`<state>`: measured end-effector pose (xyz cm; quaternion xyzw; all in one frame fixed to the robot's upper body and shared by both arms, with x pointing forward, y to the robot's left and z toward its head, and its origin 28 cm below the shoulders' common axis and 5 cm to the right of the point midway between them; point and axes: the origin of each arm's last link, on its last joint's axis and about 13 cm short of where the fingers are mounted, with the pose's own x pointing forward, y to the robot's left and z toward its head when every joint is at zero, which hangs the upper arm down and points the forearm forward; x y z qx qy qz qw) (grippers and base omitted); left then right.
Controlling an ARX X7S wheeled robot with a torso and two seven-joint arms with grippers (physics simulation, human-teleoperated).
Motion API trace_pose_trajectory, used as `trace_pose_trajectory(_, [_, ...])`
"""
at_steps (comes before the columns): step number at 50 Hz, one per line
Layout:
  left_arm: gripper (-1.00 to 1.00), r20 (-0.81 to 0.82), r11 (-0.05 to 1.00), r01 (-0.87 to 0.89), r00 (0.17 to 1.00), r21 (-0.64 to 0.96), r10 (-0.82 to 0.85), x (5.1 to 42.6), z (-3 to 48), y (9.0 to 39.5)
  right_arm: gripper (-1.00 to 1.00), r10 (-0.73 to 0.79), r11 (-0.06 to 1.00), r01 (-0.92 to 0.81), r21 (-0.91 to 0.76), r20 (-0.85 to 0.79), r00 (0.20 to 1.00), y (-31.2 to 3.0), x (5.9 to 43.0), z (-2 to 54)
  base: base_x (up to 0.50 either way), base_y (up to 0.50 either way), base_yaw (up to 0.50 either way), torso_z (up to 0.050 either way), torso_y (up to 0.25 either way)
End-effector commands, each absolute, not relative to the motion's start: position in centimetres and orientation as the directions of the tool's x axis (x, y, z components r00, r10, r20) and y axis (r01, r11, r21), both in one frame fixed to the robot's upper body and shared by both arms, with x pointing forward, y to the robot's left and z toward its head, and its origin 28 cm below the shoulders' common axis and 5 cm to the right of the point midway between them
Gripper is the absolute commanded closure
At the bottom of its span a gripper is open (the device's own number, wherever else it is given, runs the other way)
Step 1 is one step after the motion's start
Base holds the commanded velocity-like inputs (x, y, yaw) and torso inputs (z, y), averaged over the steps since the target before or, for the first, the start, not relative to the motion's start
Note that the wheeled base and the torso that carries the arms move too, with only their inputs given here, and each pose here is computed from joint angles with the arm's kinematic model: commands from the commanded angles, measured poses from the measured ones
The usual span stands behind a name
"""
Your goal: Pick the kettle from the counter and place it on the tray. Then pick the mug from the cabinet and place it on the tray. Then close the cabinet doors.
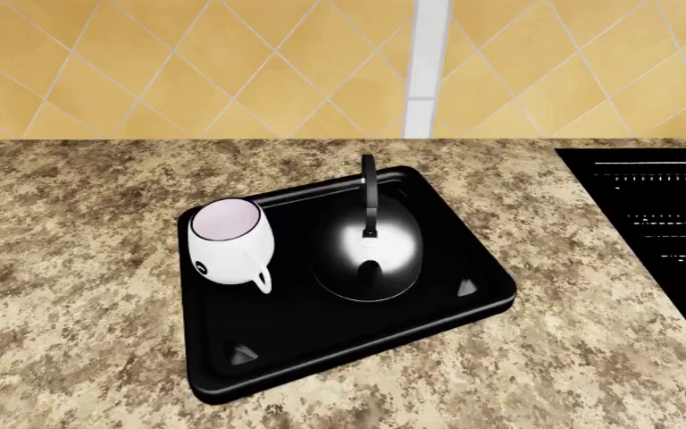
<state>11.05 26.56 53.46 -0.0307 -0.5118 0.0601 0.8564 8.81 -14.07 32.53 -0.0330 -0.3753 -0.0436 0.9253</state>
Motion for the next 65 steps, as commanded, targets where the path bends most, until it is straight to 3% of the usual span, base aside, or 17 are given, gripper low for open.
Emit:
trace_pose_trajectory(1, [-1.0, 0.88, 1.0, -0.024, 0.475, 0.001, 0.011, 11.6, 59.5, 20.8, -1.0, -0.055, 0.996, 0.092, -0.016, 0.702, 0.71, -14.6, 8.0, 32.3, 0.0, 0.0, 0.0, 0.0, 0.0])
trace_pose_trajectory(6, [-1.0, 0.867, 0.999, 0.045, 0.497, 0.013, -0.034, 12.2, 60.1, 18.8, -1.0, -0.048, 0.997, 0.082, -0.015, 0.708, 0.705, -14.9, 7.4, 32.3, 0.0, 0.0, 0.0, 0.0, 0.0])
trace_pose_trajectory(13, [-1.0, 0.883, 0.981, 0.187, 0.45, 0.055, -0.135, 12.3, 60.5, 16.5, -1.0, -0.039, 0.997, 0.07, -0.015, 0.707, 0.707, -15.1, 7.1, 32.0, 0.0, 0.0, 0.0, 0.0, 0.0])
trace_pose_trajectory(18, [-1.0, 0.825, 0.852, 0.523, 0.475, 0.017, -0.308, 12.2, 60.6, 14.8, -1.0, -0.032, 0.998, 0.063, -0.017, 0.709, 0.705, -15.2, 6.9, 31.9, 0.0, 0.0, 0.0, 0.0, 0.0])
trace_pose_trajectory(24, [-1.0, 0.776, 0.75, 0.659, 0.446, 0.053, -0.447, 12.1, 60.3, 13.3, -1.0, -0.018, 0.998, 0.049, -0.024, 0.71, 0.704, -15.1, 7.0, 31.9, 0.0, 0.0, 0.0, 0.002, 0.0])
trace_pose_trajectory(34, [-1.0, 0.715, 0.73, 0.677, 0.466, 0.092, -0.522, 12.9, 59.9, 11.6, -1.0, 0.017, 0.999, 0.026, -0.047, 0.728, 0.685, -15.1, 6.1, 32.4, 0.0, 0.0, 0.0, 0.0, 0.001])
trace_pose_trajectory(50, [-1.0, 0.596, 0.801, 0.568, 0.582, 0.19, -0.554, 15.9, 59.0, 10.3, -1.0, 0.065, 0.996, 0.008, -0.092, 0.765, 0.641, -15.1, 3.5, 33.4, 0.0, 0.0, 0.0, 0.0, 0.0])
trace_pose_trajectory(65, [-1.0, 0.401, 0.763, 0.544, 0.649, 0.349, -0.646, 18.5, 55.7, 9.0, -1.0, 0.075, 0.995, -0.001, -0.096, 0.773, 0.63, -15.2, 2.8, 33.4, 0.0, 0.0, 0.0, 0.0, 0.0])
